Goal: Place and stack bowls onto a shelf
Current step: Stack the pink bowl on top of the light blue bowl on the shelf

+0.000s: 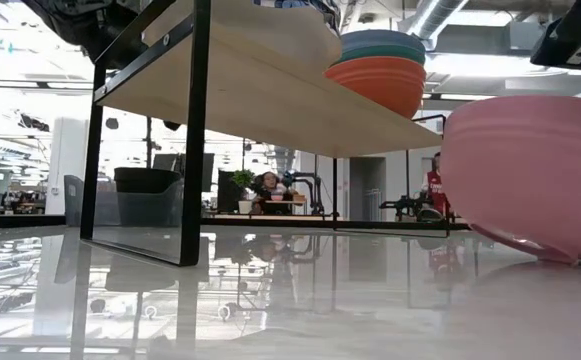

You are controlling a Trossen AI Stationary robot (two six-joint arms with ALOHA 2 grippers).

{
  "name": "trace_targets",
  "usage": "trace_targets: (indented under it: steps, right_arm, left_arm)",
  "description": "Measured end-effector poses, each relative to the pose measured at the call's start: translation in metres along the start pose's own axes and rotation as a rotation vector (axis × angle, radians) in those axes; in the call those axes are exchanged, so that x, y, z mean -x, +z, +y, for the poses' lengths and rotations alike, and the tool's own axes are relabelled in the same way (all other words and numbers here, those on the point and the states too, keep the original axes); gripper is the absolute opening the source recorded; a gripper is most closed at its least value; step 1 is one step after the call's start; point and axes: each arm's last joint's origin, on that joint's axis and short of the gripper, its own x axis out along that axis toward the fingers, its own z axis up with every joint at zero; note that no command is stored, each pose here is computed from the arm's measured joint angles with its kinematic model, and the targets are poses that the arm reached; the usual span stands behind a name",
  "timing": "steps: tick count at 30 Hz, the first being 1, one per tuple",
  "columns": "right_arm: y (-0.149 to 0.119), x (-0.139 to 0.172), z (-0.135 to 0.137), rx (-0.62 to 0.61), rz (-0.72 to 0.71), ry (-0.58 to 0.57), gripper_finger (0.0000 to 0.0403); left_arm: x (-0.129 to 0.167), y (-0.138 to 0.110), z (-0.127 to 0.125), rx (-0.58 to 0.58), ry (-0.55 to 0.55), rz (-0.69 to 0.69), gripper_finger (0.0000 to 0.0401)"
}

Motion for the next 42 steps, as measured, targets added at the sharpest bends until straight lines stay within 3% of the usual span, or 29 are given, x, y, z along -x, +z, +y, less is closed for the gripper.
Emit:
trace_targets:
  steps: [5,12,19,25,31,37,42]
  right_arm:
    - [0.0,0.0,0.0,-0.002,-0.001,0.001,0.0023]
    - [0.0,0.003,-0.001,-0.004,-0.009,0.003,0.0023]
    - [0.0,0.024,-0.008,-0.012,-0.026,0.026,0.0023]
    - [-0.002,0.049,-0.02,-0.024,-0.02,0.055,0.0023]
    - [-0.002,0.094,-0.037,-0.05,-0.09,0.17,0.0023]
    - [0.009,0.167,-0.055,-0.095,-0.229,0.325,0.0023]
    - [0.013,0.221,-0.068,-0.034,-0.346,0.405,0.0023]
  left_arm:
    - [0.006,0.004,-0.007,0.166,-0.128,0.017,0.0]
    - [0.008,0.004,-0.014,0.443,-0.301,0.153,0.0]
    - [0.014,0.017,-0.029,0.493,-0.497,0.116,0.0]
    - [0.017,0.025,-0.036,0.53,-0.6,0.101,0.0]
    - [0.022,0.03,-0.047,0.546,-0.692,0.061,0.0]
    - [0.029,0.038,-0.062,0.549,-0.813,-0.037,0.0]
    - [0.037,0.041,-0.076,0.558,-0.924,-0.098,0.0]
